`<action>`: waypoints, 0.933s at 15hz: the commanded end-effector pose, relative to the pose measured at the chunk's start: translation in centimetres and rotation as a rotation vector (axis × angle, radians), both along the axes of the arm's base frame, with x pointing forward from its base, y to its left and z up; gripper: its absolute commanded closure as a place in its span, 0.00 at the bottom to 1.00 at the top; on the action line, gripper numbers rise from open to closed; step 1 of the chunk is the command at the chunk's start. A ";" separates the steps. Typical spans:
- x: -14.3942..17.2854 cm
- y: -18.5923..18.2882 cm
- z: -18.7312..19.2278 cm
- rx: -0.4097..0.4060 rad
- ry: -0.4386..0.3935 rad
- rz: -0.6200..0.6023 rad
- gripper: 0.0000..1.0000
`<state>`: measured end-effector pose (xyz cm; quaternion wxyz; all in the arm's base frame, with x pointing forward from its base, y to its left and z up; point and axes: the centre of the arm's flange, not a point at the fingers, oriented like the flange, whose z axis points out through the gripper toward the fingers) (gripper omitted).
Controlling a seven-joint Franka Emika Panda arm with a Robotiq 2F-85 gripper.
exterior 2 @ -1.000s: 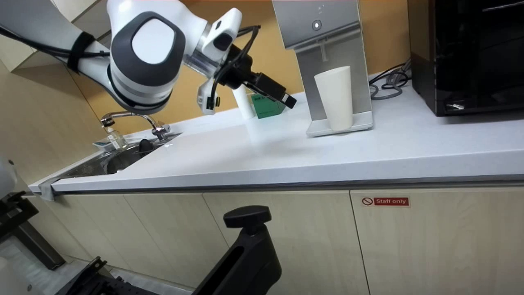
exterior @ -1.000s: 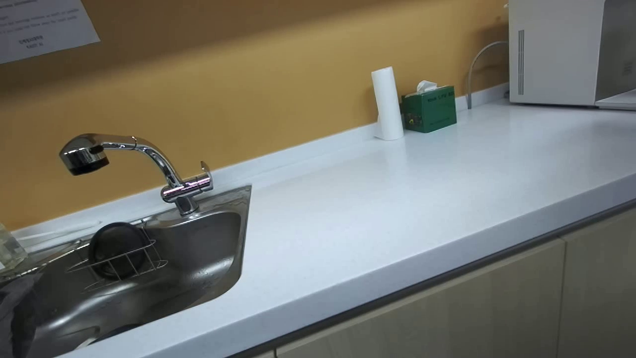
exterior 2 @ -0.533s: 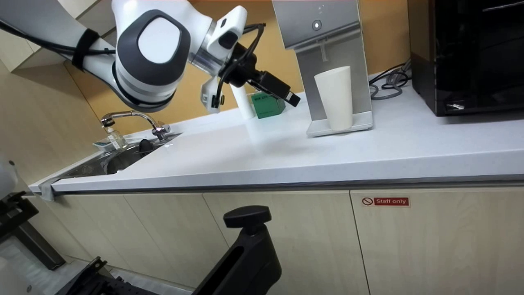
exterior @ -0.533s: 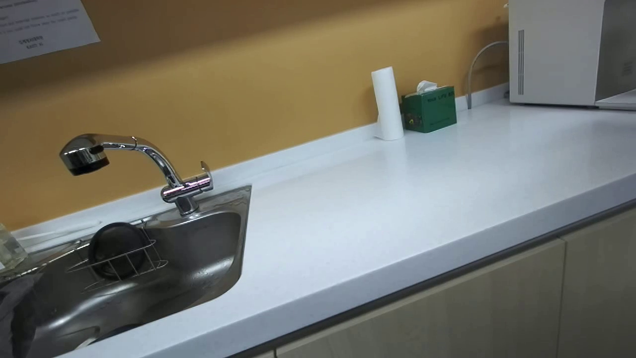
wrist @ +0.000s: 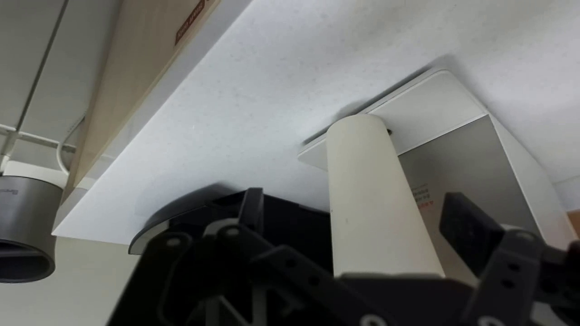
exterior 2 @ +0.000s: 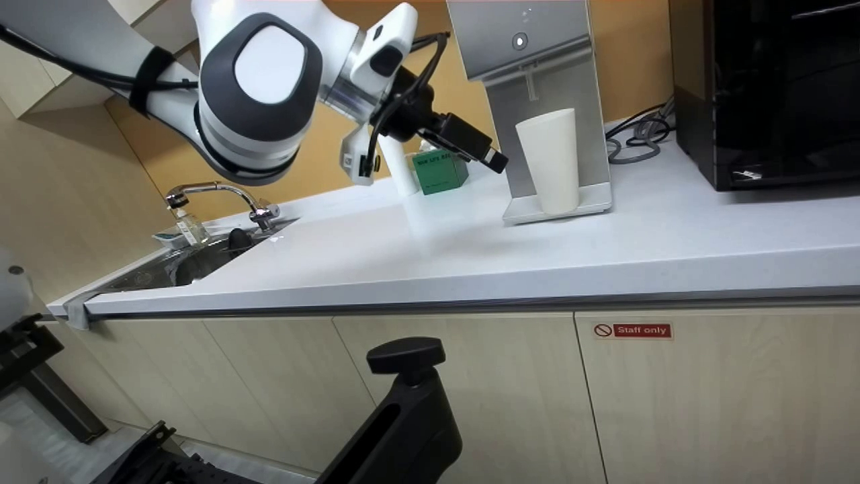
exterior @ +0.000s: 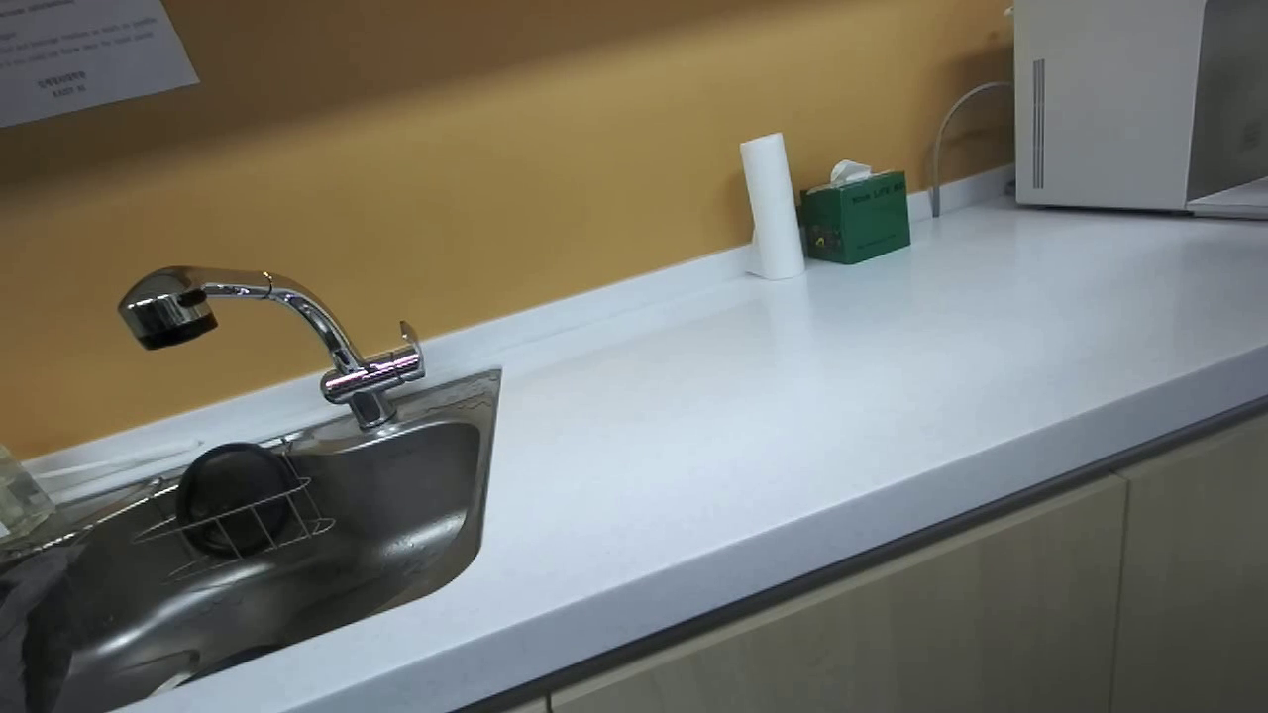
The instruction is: Pick up the white cup from the coffee maker and put it on the white kitchen countertop
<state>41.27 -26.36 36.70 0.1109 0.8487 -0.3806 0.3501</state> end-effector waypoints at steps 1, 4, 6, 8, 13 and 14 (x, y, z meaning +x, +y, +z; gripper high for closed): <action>3.7 -1.5 -3.1 -0.026 -0.027 0.094 0.00; 4.9 -2.1 -3.6 -0.078 -0.066 0.155 0.00; 0.7 0.3 0.0 -0.057 -0.037 0.122 0.00; 0.6 0.3 -0.1 -0.054 -0.034 0.121 0.00; 1.8 -0.6 -0.8 -0.056 -0.037 0.129 0.00; 2.3 -0.9 -1.0 -0.058 -0.045 0.138 0.00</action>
